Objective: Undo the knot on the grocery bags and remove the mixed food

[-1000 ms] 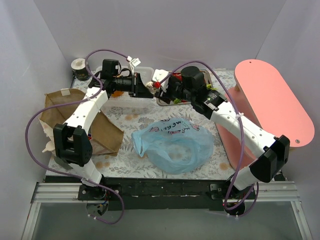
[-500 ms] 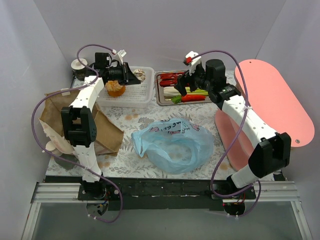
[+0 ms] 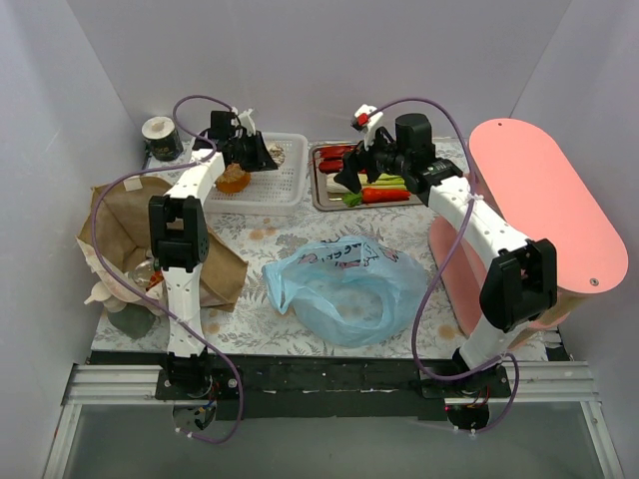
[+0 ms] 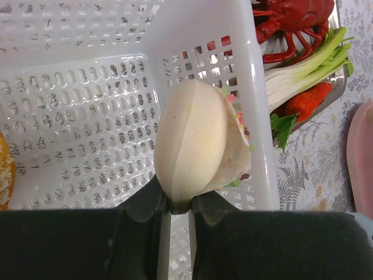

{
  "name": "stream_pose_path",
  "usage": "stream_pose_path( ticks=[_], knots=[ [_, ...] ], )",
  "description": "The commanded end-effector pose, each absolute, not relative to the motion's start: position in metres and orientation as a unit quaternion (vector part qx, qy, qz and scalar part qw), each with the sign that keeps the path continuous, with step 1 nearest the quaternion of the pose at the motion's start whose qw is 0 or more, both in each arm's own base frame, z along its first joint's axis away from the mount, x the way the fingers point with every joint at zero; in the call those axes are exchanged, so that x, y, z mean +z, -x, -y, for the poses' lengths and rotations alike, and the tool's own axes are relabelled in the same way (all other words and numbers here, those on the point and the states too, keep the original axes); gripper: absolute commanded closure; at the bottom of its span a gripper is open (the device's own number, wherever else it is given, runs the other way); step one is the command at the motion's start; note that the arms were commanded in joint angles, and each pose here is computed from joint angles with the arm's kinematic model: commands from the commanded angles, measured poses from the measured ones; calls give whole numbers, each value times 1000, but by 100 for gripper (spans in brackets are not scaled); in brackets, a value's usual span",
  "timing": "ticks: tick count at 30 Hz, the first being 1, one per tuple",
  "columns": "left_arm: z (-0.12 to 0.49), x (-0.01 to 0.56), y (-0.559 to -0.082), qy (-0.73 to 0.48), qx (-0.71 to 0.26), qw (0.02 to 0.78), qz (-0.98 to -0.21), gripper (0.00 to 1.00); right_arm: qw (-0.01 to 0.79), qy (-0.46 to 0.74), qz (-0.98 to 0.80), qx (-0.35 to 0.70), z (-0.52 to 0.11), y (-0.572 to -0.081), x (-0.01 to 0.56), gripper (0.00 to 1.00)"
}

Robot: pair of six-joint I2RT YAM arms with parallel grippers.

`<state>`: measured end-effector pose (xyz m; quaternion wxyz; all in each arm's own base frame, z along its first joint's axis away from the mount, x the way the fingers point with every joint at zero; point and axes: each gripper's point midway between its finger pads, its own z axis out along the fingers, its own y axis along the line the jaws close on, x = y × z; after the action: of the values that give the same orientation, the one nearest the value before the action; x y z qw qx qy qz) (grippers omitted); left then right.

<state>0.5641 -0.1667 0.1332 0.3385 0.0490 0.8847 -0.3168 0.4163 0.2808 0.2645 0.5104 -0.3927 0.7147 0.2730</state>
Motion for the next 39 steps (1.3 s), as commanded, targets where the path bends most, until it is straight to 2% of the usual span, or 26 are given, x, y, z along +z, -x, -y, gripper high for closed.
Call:
stream_pose_path(
  ticks=[1,17,20,22,24,25,28,38,39],
  knots=[
    [177,145,-568,-56,-326,355,-874,100,519,395,-696,300,-289,-426,286,6],
    [183,74,-570,-44,-286,305,-907,99,496,381,-712,321,-285,-432,261,8],
    [190,66,-562,-70,-308,289,-904,100,489,376,-716,326,-286,-433,256,8],
    [189,60,-562,-67,-298,286,-908,92,483,377,-718,330,-286,-432,251,9],
    [187,59,-565,-70,-280,293,-911,78,482,379,-716,334,-287,-431,251,9],
    [186,59,-565,-68,-270,295,-914,67,480,378,-718,335,-286,-432,249,9],
    [173,58,-571,-53,-233,306,-921,50,478,377,-719,335,-285,-432,248,9],
    [148,70,-580,-40,-164,334,-927,40,475,376,-719,340,-282,-425,245,9],
    [148,78,-580,-41,-162,340,-925,36,474,377,-719,340,-282,-424,245,9]
  ],
)
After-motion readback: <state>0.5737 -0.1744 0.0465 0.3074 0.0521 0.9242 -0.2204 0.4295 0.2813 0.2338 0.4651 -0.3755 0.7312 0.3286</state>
